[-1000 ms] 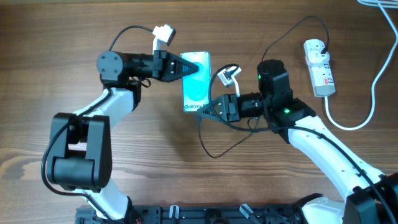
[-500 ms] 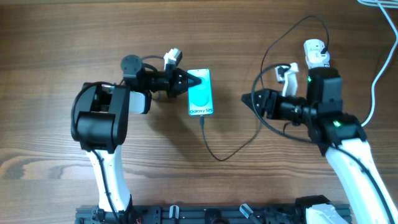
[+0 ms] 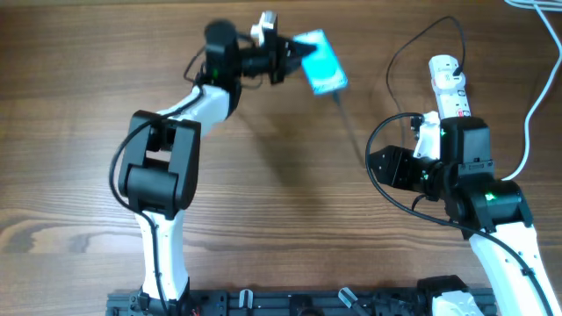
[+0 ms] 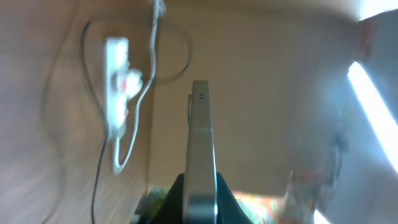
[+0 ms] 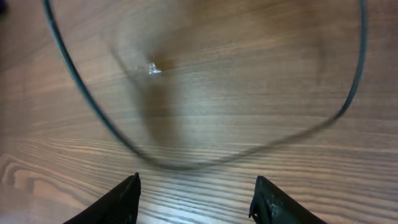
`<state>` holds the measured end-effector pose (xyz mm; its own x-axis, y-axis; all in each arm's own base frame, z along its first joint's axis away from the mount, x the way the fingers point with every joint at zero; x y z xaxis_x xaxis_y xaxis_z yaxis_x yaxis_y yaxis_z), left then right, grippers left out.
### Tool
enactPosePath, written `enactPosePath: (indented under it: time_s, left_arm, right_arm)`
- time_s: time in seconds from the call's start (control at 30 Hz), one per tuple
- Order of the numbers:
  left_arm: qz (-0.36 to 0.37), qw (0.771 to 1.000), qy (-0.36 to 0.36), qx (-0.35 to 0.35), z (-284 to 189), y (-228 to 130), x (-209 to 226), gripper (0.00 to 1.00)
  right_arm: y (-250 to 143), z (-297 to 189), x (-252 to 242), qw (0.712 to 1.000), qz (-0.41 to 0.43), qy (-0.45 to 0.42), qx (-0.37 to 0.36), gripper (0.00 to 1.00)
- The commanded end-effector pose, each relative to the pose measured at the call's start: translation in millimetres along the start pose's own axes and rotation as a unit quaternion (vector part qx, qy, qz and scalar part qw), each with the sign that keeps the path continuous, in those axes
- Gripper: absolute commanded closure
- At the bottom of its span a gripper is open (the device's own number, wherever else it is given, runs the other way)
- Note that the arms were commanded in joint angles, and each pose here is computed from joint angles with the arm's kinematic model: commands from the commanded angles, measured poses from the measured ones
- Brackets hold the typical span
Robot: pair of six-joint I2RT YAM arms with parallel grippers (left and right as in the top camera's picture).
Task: Plug charger to phone and switch on socket
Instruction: 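Lower the plugged phone flat onto the table with the left gripper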
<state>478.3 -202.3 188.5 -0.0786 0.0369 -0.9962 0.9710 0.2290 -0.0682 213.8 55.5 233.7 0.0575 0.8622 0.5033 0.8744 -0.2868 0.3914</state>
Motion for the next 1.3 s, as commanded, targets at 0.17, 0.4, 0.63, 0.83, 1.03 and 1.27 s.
enactPosePath:
  time_s: [0.17,0.4,0.63,0.83,1.03,1.27]
  left_arm:
    - [0.187,0.977,0.082,0.054,12.0,0.1,-62.5,0.96]
    - [0.227,0.923,0.247,0.191,-41.6,-46.4,8.4,0.96]
    - [0.282,0.897,0.261,0.219,-35.1,-49.7,33.4,0.96]
    - [0.233,0.923,0.232,0.2,-24.9,-40.4,78.9,0.96]
    - [0.175,0.941,0.217,0.192,-26.3,-49.6,115.8,0.96]
    - [0.16,0.943,0.22,0.193,-29.8,-59.1,142.1,0.96]
  right_arm:
    - [-1.4,-5.1,-12.8,0.997,0.002,-0.077,-0.011,0.41]
    - [-3.9,-5.5,-15.1,0.996,0.005,-0.088,-0.004,0.4]
    - [-5.1,-5.5,-15.5,0.996,0.02,-0.089,-0.002,0.39]
    - [-6.0,-5.6,-16.0,0.996,0.021,-0.091,0.001,0.39]
    - [-5.6,-5.6,-15.7,0.996,0.02,-0.09,0.0,0.28]
    - [-7.0,-2.3,-17.8,0.995,0.024,-0.096,0.012,0.01]
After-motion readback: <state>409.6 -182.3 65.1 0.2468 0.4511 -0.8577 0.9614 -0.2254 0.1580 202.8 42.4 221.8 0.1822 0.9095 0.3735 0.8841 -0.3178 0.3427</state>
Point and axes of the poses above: each gripper's point midway between its finger pads, its own z axis out along the fingers, its own x axis along the line the jaws close on, y = z × x, the point moved 9 cm from there along -z, back along the fingers, and after that the axes turned 3 degrees about z, right-handed, at the moved point
